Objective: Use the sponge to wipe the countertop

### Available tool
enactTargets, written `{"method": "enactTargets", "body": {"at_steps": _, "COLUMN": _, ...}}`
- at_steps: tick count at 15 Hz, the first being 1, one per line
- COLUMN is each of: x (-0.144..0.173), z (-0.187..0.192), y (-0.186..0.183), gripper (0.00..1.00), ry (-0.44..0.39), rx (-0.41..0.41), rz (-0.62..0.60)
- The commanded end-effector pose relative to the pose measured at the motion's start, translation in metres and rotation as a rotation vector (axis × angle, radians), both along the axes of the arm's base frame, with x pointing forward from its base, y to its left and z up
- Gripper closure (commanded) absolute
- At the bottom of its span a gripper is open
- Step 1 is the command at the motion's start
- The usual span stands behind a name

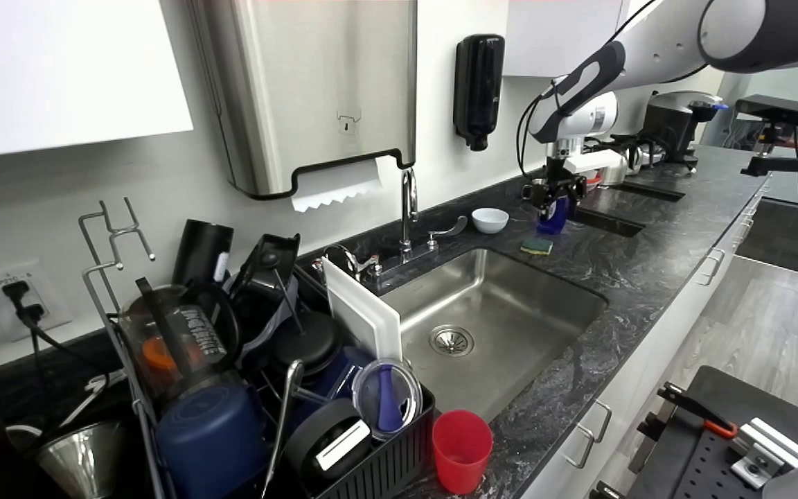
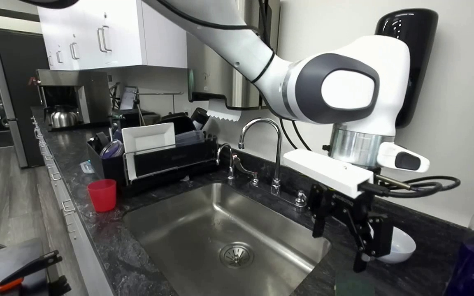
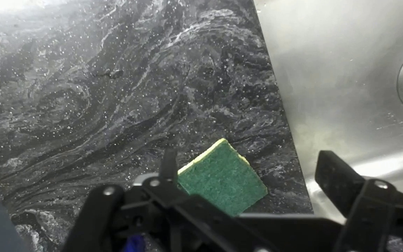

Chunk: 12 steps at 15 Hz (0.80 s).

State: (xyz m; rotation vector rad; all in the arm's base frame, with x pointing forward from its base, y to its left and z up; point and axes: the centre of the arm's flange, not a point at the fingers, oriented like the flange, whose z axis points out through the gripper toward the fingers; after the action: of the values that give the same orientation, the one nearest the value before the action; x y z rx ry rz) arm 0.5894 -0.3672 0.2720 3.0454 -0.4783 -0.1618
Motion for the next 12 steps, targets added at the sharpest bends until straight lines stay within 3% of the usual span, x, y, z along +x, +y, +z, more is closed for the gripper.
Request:
{"method": "enactTargets", "body": {"at_steps": 1, "x": 0.017, "z": -0.016, "y": -0.019, "gripper": 0.0, "ry": 0.004, "rx": 0.03, "rz": -0.008}}
{"method": "enactTargets", "body": {"at_steps": 11, "x": 0.035, "z": -0.038, "y": -0.035, "gripper": 0.0, "ry": -0.005, "rx": 0.02, "rz": -0.008}}
{"method": "enactTargets", "body": {"at_steps": 12, "x": 0.036, "z": -0.039, "y": -0.036, "gripper": 0.07, "ry": -0.007, "rx": 0.019, "rz": -0.007}}
